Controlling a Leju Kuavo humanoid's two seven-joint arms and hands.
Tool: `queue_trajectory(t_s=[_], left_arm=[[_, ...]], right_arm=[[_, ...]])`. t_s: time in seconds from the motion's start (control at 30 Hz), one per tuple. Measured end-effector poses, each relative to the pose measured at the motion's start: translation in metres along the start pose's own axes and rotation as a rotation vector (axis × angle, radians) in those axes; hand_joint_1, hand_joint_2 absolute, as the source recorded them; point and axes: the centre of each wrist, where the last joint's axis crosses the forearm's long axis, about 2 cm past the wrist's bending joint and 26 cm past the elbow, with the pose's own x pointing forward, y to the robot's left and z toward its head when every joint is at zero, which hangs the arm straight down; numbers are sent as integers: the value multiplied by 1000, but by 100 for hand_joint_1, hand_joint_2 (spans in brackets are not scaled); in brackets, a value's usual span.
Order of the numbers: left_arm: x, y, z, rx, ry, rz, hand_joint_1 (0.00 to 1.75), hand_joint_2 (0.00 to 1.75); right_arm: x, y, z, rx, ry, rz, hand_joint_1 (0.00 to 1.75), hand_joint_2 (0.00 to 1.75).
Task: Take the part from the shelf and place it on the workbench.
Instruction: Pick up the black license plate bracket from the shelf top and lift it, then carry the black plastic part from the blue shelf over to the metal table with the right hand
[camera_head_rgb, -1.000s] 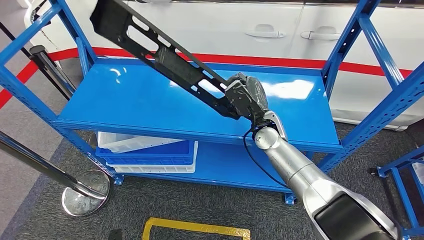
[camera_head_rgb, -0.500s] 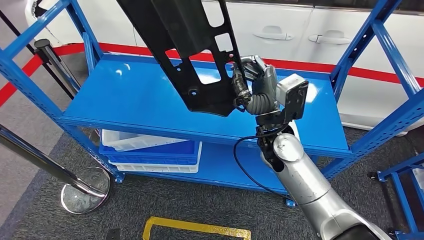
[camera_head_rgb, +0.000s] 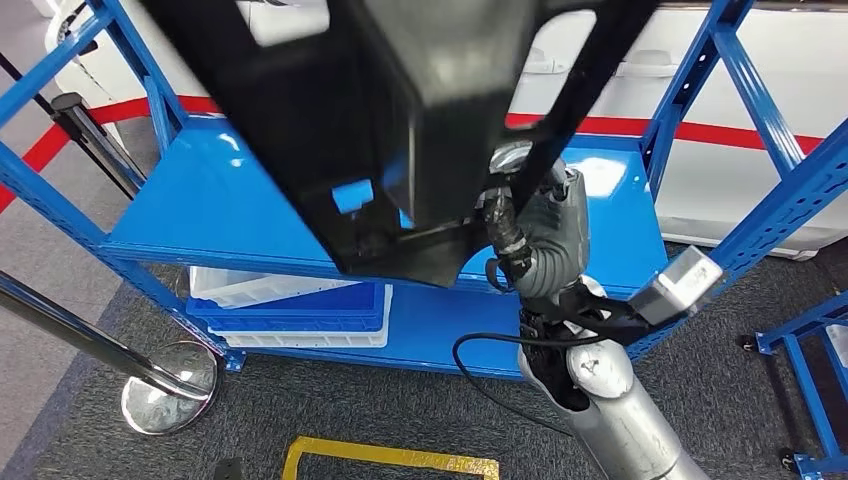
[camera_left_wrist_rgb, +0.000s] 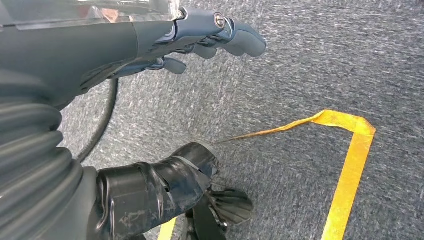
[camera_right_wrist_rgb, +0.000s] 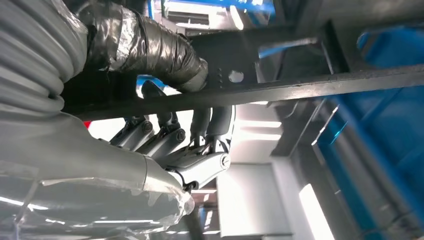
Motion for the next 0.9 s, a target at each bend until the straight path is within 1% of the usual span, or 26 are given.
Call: queue_trajectory(t_s=[0.13, 0.33, 0.63, 0.9], left_arm=[[3, 1, -2, -6, -12, -8, 0, 175], [4, -1, -1, -20, -19, -13, 0, 175], [5, -4, 0, -41, -32, -34, 0, 175], [5, -3, 0, -45, -32, -52, 0, 175]], right_arm=[[14, 9, 4, 32, -43, 14, 175, 175], [27, 16, 11, 36, -69, 24, 175, 175], [35, 20, 16, 31, -69, 44, 175, 175], [35, 22, 22, 9, -58, 59, 175, 175]])
